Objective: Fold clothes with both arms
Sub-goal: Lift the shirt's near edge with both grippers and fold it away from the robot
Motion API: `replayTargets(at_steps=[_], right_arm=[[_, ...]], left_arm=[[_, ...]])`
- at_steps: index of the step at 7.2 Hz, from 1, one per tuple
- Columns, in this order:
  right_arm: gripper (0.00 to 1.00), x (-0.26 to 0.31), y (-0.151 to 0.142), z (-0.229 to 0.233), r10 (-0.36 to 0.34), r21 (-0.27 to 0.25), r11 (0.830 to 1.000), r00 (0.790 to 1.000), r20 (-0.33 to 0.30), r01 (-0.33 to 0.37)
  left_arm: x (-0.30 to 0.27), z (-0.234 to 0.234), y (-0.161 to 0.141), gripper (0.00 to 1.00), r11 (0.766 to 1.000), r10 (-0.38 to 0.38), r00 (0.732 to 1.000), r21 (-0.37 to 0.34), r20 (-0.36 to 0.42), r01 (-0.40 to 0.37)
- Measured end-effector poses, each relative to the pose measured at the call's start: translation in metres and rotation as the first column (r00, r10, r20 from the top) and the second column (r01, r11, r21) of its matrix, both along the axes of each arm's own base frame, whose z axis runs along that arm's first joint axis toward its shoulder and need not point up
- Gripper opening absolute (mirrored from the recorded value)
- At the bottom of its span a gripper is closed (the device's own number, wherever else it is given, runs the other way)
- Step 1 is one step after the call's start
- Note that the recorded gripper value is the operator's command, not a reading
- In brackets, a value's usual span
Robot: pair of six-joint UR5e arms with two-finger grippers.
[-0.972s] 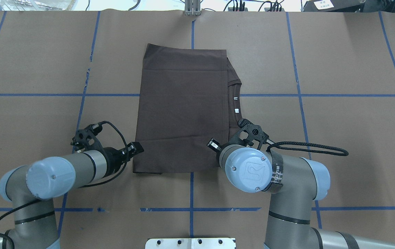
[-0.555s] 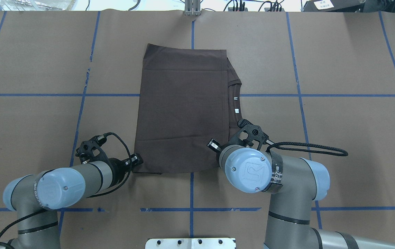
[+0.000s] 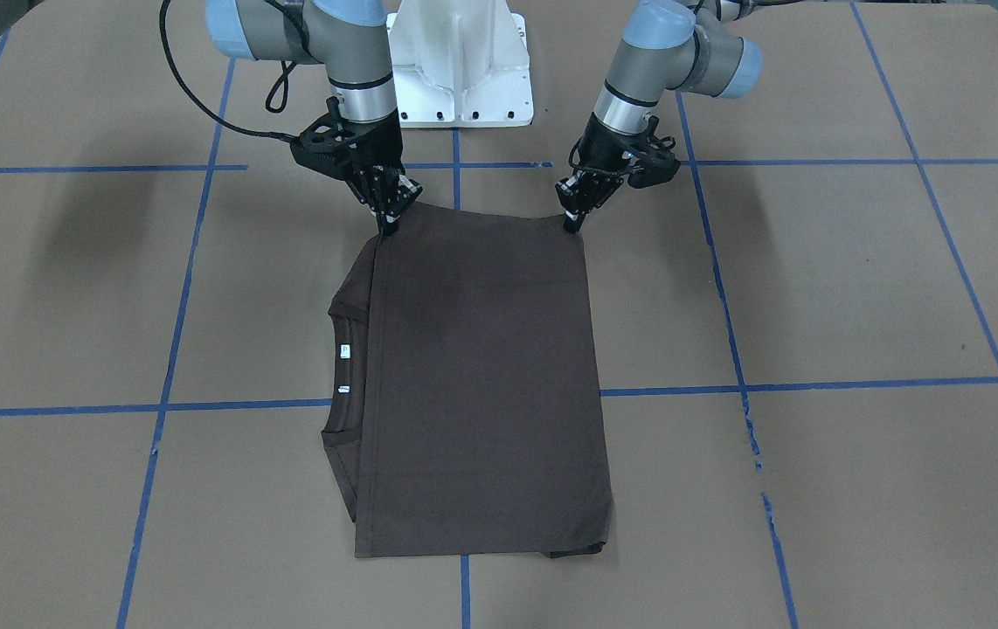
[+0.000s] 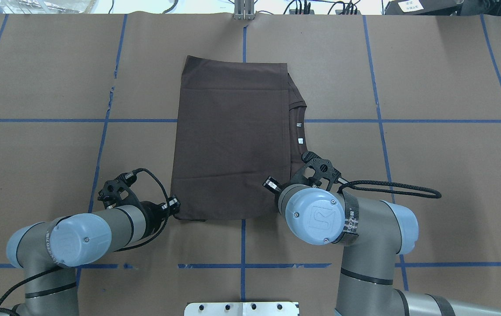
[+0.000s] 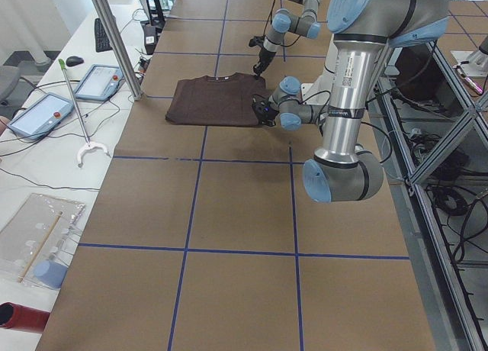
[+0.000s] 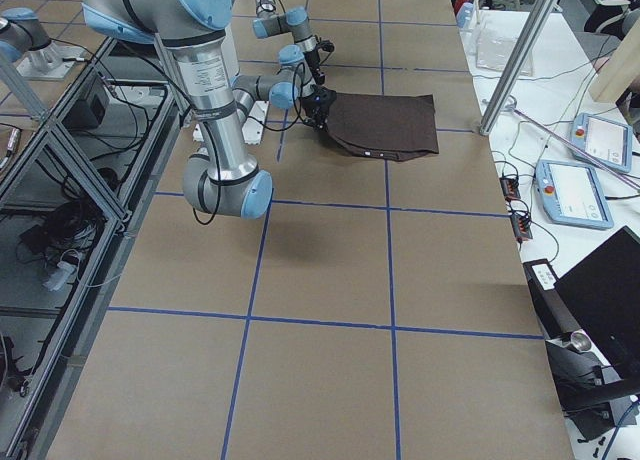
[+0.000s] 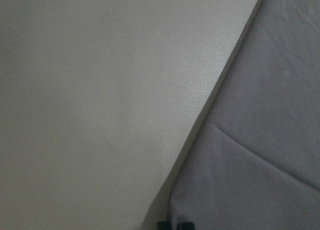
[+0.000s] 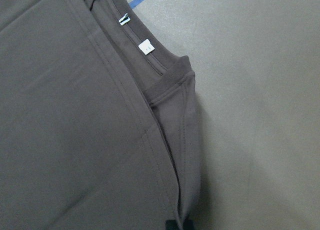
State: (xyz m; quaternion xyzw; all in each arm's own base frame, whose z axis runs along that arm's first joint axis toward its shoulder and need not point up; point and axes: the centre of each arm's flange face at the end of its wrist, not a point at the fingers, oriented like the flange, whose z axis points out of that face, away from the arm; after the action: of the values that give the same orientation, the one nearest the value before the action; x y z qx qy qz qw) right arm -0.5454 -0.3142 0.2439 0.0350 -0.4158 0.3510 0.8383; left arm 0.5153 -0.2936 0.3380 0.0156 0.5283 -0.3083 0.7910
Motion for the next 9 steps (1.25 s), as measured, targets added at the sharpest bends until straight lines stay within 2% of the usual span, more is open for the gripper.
replayTargets(at_steps=[2, 3, 5, 6, 7, 9], right_arm=[[0.0, 0.003, 0.003, -0.004, -0.003, 0.003, 1.0, 1.0, 0.011, 0.003], [0.0, 0.013, 0.01, -0.013, -0.007, 0.008, 1.0, 0.999, 0.037, 0.007], [0.0, 0.06, 0.04, -0.044, -0.035, 0.014, 0.999, 0.995, 0.089, 0.034], [0.0, 0.086, 0.047, -0.058, -0.039, 0.012, 0.999, 0.994, 0.098, 0.038], [0.0, 0.1, 0.036, -0.064, -0.026, 0.014, 1.0, 0.995, 0.092, 0.025], [0.0, 0.103, -0.025, -0.065, 0.001, 0.002, 1.0, 0.998, 0.058, -0.001]], left_arm=[[-0.013, -0.027, 0.005, 0.0, 1.0, 0.006, 0.998, -0.01, -0.063, -0.007], [-0.03, -0.045, 0.011, 0.0, 1.0, 0.019, 0.994, -0.016, -0.11, -0.021], [-0.087, -0.106, 0.032, 0.0, 0.996, 0.064, 0.969, -0.045, -0.24, -0.077], [-0.112, -0.137, 0.032, 0.0, 0.994, 0.084, 0.958, -0.05, -0.274, -0.102], [-0.118, -0.155, 0.011, 0.0, 0.996, 0.063, 0.959, -0.044, -0.278, -0.078], [-0.101, -0.173, -0.066, 0.0, 1.0, -0.021, 0.97, -0.008, -0.241, 0.02]])
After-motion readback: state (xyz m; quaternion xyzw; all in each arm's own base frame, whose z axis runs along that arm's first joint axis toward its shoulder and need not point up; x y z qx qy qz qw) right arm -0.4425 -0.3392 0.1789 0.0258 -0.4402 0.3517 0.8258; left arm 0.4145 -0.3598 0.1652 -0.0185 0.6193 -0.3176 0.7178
